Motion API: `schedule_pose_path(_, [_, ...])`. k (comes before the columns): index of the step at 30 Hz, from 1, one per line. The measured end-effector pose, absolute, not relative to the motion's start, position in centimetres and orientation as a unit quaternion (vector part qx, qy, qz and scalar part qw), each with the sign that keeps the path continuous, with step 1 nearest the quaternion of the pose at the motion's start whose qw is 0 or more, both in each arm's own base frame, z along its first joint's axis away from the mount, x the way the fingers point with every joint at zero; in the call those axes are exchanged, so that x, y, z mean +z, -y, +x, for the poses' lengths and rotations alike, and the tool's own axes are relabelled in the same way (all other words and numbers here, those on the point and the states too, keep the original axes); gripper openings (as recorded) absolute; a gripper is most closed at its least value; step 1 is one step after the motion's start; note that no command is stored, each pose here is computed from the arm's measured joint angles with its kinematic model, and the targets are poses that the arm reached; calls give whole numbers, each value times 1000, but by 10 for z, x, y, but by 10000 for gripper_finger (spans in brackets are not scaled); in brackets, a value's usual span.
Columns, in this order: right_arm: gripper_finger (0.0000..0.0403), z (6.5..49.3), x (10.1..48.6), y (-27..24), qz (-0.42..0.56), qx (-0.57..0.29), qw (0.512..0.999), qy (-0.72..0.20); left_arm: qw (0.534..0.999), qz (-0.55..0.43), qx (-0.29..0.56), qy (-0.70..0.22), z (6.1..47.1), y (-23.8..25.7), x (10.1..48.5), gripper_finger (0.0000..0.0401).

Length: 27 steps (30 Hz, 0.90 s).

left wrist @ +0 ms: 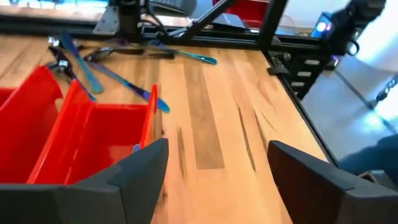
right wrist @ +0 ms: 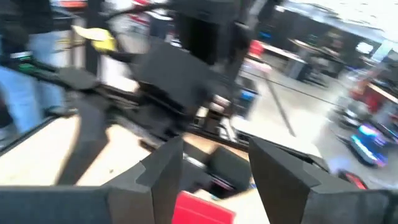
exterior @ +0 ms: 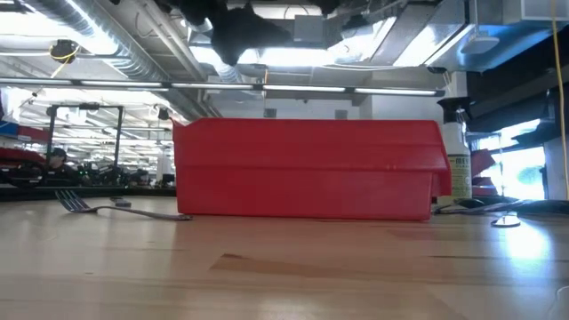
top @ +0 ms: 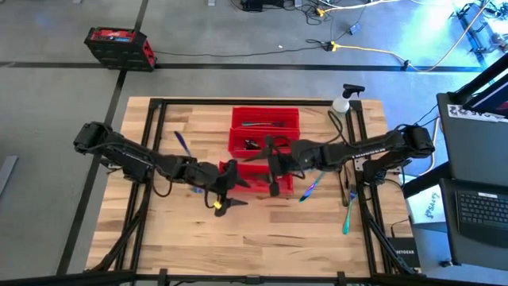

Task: Sort silverware
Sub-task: Put the purple fork into the top red bin

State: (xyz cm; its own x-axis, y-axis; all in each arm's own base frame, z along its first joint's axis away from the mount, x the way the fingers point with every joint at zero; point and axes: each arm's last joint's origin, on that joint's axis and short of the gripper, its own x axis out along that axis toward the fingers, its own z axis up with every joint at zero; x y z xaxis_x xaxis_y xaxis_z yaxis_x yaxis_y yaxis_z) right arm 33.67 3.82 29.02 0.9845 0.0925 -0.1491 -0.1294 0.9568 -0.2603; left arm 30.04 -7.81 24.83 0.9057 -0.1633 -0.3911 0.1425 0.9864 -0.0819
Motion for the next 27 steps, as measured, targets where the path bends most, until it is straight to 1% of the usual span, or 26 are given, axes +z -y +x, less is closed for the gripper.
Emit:
schedule_pose_path(3, [168,337,290,-40,-98,48,991,-71,978,22,-70,-198,300,80,248,247])
schedule_pose_path(6, [168,336,288,-40,-58,62,993,-81,979,37,-65,-190,301,78,249,240])
schedule_pose_path(11, [168,334,284,-50,-76,60,990,-101,979,34,-93,-178,301,80,252,239])
schedule_pose_path(15, [168,329,284,-72,-94,28,990,-103,976,35,-115,-180,295,79,251,239])
schedule_pose_path(18, [168,324,280,-89,-108,9,987,-122,978,30,-107,-178,283,71,245,239])
schedule_pose_path(20, [168,321,277,-98,-105,3,985,-137,980,20,-84,-180,271,62,240,239])
schedule_pose_path(24, [168,314,268,-112,-114,-10,979,-171,984,-5,-38,-175,241,44,230,239])
schedule_pose_path(27, [168,310,265,-116,-125,-23,974,-186,987,-26,-28,-155,214,40,229,239])
